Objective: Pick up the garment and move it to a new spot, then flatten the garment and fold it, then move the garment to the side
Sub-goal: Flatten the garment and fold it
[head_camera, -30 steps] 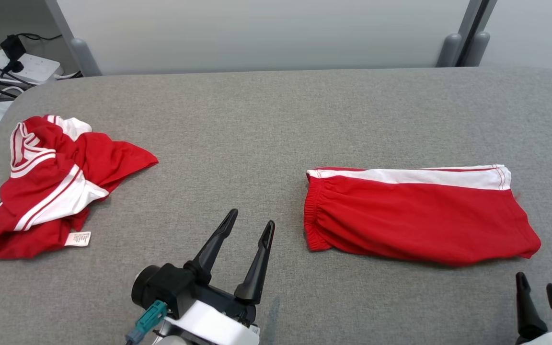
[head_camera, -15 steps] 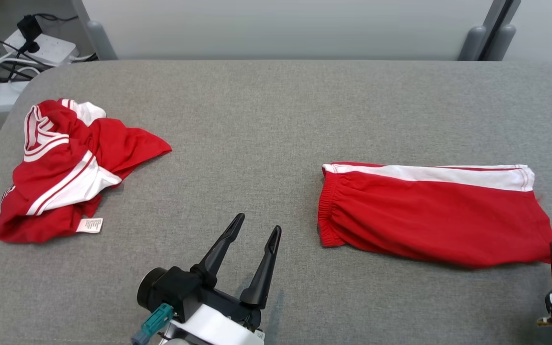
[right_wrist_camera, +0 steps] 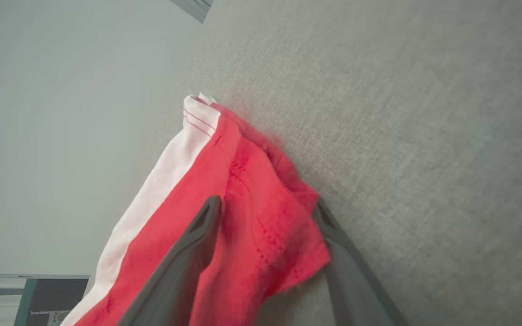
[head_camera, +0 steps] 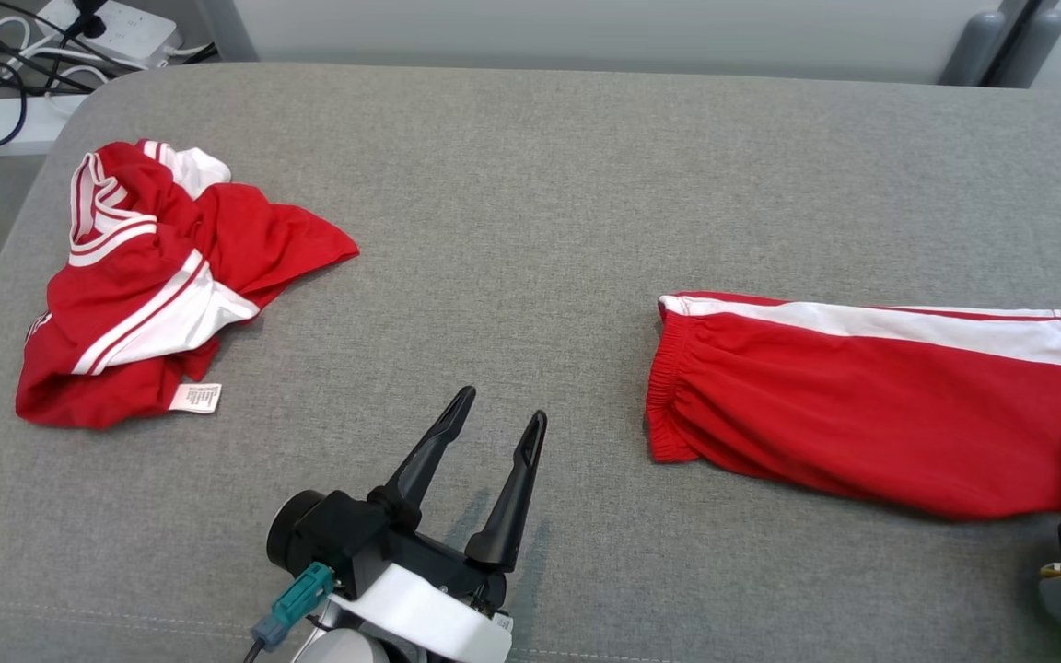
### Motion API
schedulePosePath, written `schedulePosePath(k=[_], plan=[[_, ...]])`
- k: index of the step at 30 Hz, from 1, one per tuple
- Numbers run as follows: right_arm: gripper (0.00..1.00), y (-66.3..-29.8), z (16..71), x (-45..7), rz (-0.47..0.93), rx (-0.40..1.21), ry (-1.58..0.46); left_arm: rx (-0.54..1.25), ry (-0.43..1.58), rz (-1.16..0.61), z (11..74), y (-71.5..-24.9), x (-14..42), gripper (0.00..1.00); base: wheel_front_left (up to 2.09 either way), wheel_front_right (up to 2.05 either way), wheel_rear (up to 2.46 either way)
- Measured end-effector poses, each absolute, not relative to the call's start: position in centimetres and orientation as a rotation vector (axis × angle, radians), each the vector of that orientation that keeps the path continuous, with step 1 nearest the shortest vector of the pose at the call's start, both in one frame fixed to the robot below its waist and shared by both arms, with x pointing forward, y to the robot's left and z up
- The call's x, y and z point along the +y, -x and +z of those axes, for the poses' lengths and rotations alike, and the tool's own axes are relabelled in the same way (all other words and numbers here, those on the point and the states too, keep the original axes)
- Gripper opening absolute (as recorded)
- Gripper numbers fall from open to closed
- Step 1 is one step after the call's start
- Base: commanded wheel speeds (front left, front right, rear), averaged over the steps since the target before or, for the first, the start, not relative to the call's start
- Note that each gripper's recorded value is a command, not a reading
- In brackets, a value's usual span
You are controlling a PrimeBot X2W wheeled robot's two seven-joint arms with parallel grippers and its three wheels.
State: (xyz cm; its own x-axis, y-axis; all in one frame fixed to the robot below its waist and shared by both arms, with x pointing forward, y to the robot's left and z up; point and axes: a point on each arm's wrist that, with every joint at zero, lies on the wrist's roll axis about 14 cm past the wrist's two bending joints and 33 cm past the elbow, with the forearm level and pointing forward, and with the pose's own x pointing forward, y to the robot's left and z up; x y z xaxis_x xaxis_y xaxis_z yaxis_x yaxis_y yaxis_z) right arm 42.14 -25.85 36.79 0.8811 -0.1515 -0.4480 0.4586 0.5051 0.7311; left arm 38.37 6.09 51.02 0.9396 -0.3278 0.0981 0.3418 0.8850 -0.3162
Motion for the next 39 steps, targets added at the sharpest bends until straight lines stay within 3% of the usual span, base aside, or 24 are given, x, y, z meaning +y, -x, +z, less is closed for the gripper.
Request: schedulePosePath(k=[2, 3, 4, 5, 11, 20, 30, 39], plan=[[0.48, -42.5, 36.7, -25.9, -0.376, 0.353, -0.972, -0.041, 0.337, -0.342, 51.0, -38.4, 6.3, 1.00, 0.00, 0.00, 0.00], [0.42, -42.5, 36.6, -25.9, -0.381, 0.360, -0.972, -0.041, 0.337, -0.339, 51.0, -38.4, 6.4, 1.00, 0.00, 0.00, 0.00], [0.28, -42.4, 36.4, -25.9, -0.387, 0.365, -0.975, -0.041, 0.338, -0.337, 51.0, -38.4, 6.4, 1.00, 0.00, 0.00, 0.00], [0.00, -42.3, 36.3, -25.9, -0.389, 0.365, -0.975, -0.041, 0.339, -0.335, 51.0, -38.3, 6.5, 1.00, 0.00, 0.00, 0.00], [0.00, -43.1, 37.3, -25.6, -0.376, 0.316, -1.003, -0.047, 0.339, -0.329, 51.2, -38.2, 6.7, 1.00, 0.00, 0.00, 0.00], [0.00, -44.7, 41.7, -23.2, -0.224, 0.191, -0.965, -0.056, 0.345, -0.335, 51.6, -38.0, 6.5, 1.00, 0.00, 0.00, 0.00], [0.00, -46.1, 46.7, -17.2, 0.011, 0.110, -0.915, -0.079, 0.349, -0.329, 52.5, -37.3, 6.7, 1.00, 0.00, 0.00, 0.00], [0.00, -46.6, 47.6, -9.1, 0.201, 0.193, -0.940, -0.084, 0.342, -0.289, 52.5, -36.8, 7.9, 1.00, 0.00, 0.00, 0.00]])
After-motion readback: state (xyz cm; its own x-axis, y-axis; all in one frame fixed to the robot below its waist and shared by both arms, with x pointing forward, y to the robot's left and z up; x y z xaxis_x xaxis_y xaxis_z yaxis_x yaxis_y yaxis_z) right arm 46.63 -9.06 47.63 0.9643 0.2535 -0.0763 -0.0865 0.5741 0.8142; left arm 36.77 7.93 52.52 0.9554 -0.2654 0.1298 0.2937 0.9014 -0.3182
